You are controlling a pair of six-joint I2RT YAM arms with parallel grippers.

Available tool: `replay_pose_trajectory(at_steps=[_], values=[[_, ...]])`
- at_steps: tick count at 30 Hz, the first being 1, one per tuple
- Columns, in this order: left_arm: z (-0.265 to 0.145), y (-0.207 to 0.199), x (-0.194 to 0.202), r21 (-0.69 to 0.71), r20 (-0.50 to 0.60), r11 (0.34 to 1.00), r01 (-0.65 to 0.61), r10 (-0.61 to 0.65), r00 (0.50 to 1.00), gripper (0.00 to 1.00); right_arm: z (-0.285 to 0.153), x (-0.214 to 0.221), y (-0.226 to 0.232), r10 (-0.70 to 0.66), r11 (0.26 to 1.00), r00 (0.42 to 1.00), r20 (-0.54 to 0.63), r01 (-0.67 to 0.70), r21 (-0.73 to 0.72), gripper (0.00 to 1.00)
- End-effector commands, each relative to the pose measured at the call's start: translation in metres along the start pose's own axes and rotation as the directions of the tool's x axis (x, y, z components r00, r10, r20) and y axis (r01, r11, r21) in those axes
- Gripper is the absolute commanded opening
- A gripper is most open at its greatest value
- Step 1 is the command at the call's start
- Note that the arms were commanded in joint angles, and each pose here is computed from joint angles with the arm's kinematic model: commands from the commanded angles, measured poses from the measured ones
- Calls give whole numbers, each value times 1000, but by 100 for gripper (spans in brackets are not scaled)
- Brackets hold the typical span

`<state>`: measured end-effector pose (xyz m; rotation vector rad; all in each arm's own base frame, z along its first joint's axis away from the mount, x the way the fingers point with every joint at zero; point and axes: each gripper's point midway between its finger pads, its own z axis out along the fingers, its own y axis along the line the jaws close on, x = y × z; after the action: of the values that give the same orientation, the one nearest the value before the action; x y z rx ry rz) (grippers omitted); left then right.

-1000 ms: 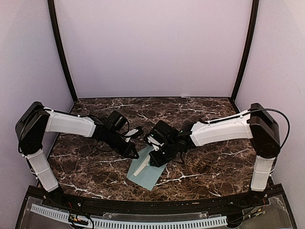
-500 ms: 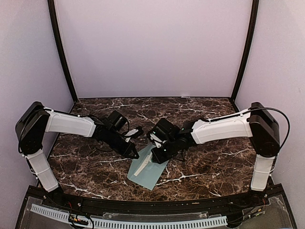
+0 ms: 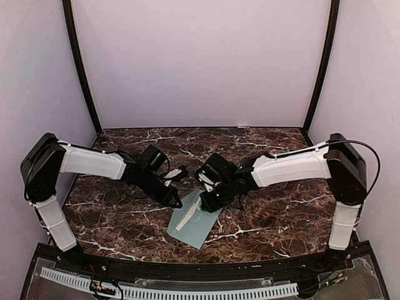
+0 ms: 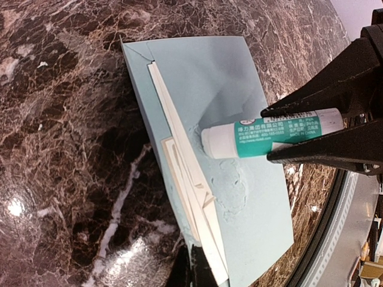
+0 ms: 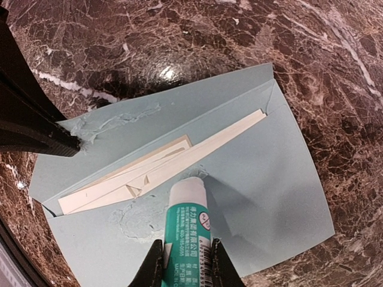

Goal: Place the letter into the envelope and seal it
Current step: Paint the envelope at the center of the board.

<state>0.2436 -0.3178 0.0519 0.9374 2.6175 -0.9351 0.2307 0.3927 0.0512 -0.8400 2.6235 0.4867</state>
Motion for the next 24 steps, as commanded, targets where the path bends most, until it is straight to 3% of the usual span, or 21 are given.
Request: replay_pose_trajectory(at_steps=[1, 24], values=[[0, -2, -5, -1, 2, 1000, -7, 7, 1000, 0, 7, 30, 2, -39, 999, 994, -105, 36, -28, 7], [2, -1, -4, -1, -3, 1000, 8, -8, 1000, 0, 11, 65, 52, -160, 979, 964, -212, 128, -158, 7]])
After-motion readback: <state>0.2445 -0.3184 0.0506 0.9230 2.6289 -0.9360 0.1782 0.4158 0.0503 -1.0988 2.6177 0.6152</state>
